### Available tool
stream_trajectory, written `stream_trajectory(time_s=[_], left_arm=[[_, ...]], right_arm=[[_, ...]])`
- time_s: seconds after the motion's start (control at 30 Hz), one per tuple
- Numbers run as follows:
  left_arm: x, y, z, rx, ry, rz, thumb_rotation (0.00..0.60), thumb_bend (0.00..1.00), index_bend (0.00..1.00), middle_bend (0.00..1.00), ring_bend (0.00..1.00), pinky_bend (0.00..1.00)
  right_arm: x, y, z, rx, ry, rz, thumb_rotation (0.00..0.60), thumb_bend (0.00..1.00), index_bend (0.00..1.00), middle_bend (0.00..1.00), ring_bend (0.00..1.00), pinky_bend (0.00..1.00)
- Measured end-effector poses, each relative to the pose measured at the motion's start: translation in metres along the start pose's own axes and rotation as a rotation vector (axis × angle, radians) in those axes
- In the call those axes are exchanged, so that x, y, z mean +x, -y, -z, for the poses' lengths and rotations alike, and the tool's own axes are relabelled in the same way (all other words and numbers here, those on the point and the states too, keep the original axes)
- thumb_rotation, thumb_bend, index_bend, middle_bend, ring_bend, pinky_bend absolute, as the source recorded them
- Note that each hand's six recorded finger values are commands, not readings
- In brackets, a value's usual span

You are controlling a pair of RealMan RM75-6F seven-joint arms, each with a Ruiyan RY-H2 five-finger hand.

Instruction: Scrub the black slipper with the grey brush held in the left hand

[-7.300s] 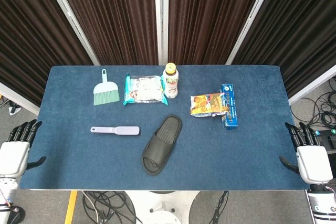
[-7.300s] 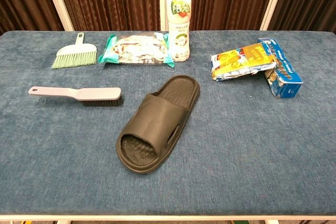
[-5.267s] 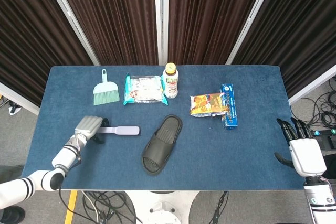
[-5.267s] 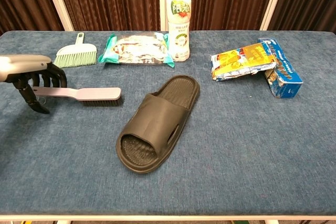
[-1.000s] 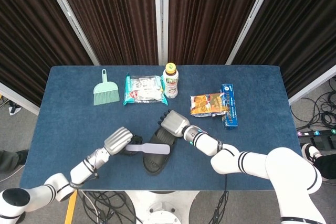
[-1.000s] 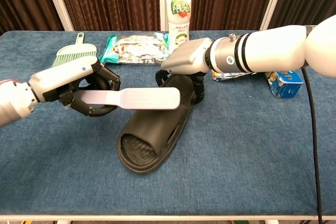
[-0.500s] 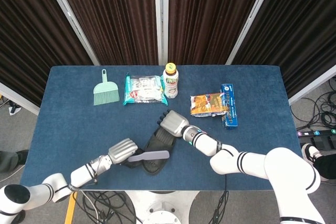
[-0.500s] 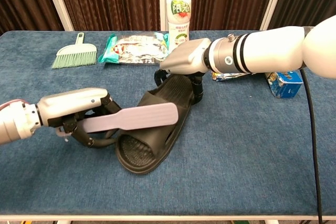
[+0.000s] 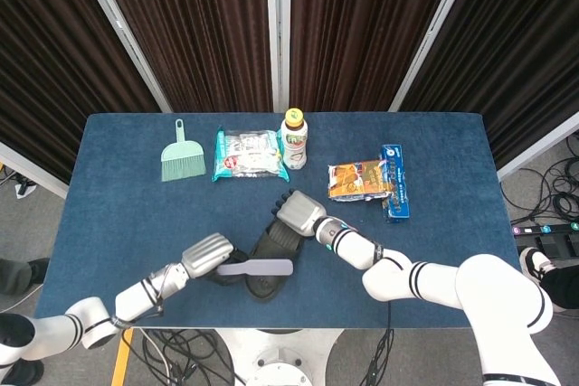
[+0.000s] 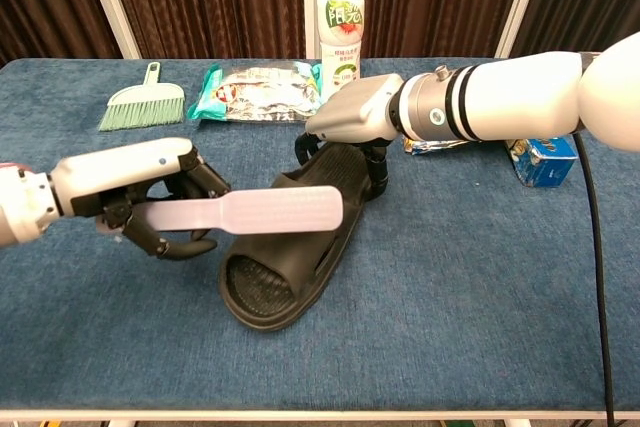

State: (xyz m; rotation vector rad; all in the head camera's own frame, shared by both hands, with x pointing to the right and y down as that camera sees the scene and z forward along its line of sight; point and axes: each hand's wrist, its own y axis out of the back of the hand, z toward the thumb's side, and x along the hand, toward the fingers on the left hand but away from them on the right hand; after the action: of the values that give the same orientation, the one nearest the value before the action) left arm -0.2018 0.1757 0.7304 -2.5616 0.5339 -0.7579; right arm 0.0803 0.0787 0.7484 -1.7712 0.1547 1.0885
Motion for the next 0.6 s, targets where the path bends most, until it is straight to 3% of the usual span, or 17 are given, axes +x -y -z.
stream_trajectory(time_s=[0.2,0.43,0.6], left_arm=[[0.01,-0.007,0.02,-0.06,-0.073,-0.006,0.6,0.62,1.0,1.0,1.0,1.0],[0.004,0.02,0.021,-0.024,-0.089,0.139,0.6,0.62,1.0,1.0,1.0,1.0],[-0.006,0.028,0.013,-0.025,-0.075,0.183,0.6,0.63,1.0,1.0,1.0,1.0]], right_arm=[[0.0,0.001,0.0,0.001,-0.001,-0.001,0.6,0.22,0.45,0.37,0.17,0.21],[-0.001,0.001,-0.001,0.001,-0.003,-0.002,0.6,0.22,0.45,0.37,0.17,0.21],[-0.001,0.003,-0.001,0.001,-0.002,-0.005,0.6,0.22,0.45,0.37,0.17,0.21]])
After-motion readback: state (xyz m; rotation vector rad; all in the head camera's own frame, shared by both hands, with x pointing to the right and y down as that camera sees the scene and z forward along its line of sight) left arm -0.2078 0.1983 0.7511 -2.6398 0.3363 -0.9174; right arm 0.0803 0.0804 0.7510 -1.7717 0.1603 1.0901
